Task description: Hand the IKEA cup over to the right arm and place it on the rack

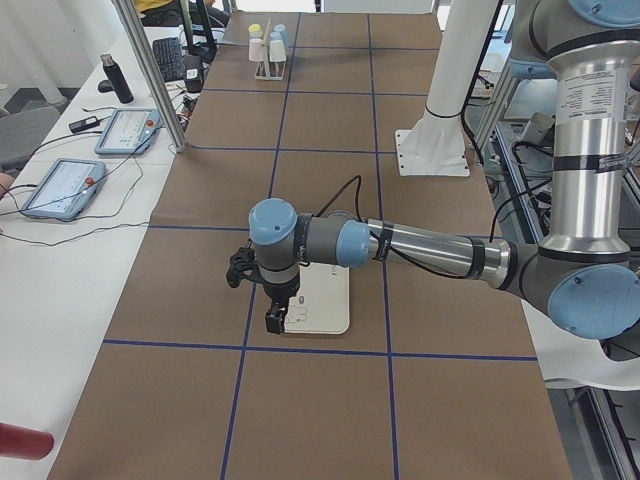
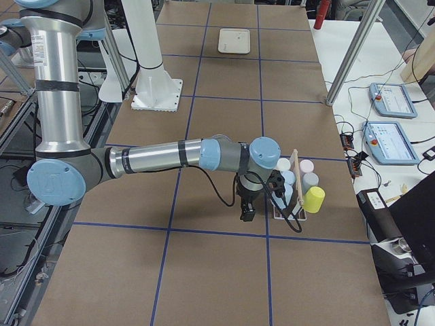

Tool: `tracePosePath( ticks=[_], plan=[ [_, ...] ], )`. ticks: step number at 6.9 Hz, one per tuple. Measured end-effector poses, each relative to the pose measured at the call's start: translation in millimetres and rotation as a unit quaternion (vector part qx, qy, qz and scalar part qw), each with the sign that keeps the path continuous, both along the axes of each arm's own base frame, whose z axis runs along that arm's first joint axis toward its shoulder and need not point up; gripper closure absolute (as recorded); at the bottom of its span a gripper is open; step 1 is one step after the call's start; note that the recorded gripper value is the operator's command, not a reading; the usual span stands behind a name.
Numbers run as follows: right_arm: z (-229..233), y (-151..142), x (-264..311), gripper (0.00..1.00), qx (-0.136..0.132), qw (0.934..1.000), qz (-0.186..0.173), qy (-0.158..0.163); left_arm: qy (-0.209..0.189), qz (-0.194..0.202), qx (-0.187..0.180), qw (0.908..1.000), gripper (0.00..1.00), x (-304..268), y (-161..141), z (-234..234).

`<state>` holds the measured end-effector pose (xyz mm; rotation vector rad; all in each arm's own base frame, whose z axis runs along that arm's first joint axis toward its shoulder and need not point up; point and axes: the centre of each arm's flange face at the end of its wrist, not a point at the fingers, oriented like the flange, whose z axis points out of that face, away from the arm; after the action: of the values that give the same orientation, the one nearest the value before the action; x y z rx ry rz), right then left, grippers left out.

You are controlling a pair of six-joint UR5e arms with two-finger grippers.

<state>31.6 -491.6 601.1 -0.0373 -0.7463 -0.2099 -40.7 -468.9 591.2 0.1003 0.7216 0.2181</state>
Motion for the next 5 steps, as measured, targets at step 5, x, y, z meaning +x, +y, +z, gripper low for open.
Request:
tracePosePath(
  ticks=[5],
  plan=[
    [-2, -1, -6, 0.00, 0.004, 1.0000, -0.006, -0.001, 0.002, 0.013, 0.023, 0.9996, 0.01, 1, -6, -10]
  ],
)
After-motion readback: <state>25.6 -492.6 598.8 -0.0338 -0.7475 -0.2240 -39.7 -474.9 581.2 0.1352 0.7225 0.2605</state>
